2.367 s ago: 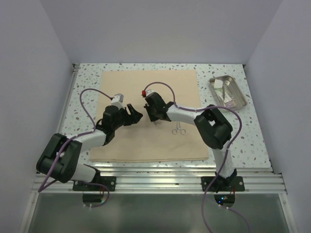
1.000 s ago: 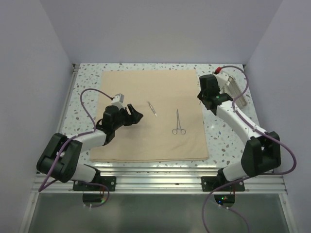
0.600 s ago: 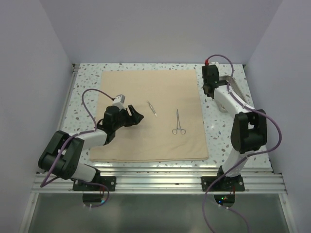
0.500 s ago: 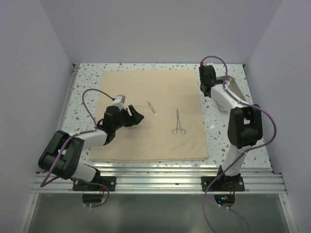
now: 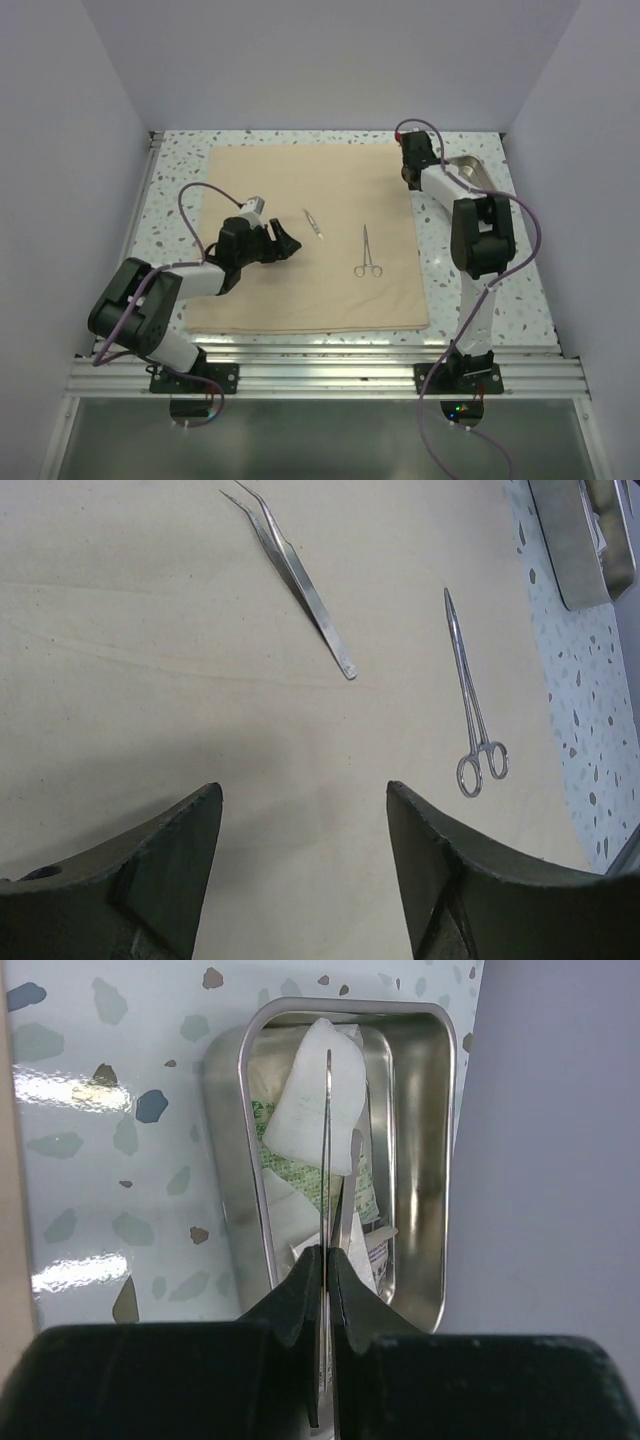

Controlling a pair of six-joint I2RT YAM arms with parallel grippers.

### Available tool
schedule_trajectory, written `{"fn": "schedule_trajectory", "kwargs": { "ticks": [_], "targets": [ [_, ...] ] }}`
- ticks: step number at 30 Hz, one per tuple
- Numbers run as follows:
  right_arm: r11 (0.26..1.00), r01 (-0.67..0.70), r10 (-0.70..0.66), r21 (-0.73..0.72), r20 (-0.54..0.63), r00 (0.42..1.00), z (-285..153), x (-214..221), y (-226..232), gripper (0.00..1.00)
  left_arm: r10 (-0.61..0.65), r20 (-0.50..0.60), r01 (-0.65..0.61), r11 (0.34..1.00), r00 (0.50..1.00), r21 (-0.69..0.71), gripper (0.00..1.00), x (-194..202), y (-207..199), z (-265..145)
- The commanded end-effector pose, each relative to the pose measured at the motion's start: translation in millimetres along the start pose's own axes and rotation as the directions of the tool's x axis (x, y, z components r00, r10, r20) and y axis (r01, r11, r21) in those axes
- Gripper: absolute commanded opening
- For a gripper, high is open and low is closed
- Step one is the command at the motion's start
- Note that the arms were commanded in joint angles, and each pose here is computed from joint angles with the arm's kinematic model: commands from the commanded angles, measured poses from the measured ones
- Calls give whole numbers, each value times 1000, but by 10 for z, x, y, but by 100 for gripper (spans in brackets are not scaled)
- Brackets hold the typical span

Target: Prepare the surgical pack

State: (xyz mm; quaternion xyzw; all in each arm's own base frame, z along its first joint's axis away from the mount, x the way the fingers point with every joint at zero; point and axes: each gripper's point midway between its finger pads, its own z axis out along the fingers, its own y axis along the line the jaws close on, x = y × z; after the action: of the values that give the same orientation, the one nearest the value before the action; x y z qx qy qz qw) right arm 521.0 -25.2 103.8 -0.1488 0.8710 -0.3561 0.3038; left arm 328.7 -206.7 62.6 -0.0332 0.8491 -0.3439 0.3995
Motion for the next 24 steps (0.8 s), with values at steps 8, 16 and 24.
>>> {"fn": "schedule_trajectory", "kwargs": {
  "ticks": [8, 16, 24],
  "targets": [
    [999, 2, -1, 37, -16, 1000, 392, 6, -347, 0, 67, 44, -70, 995, 997, 74, 71, -164, -171, 111],
    [999, 28, -27, 26, -35, 999, 503, 103, -338, 0, 70, 31, -72, 995, 997, 65, 71, -127, -132, 159],
    [999, 22, -19, 36, -69, 997, 522, 144, -321, 15, 81, 40, -83, 995, 996, 48, 71, -153, -109, 153]
  ]
}}
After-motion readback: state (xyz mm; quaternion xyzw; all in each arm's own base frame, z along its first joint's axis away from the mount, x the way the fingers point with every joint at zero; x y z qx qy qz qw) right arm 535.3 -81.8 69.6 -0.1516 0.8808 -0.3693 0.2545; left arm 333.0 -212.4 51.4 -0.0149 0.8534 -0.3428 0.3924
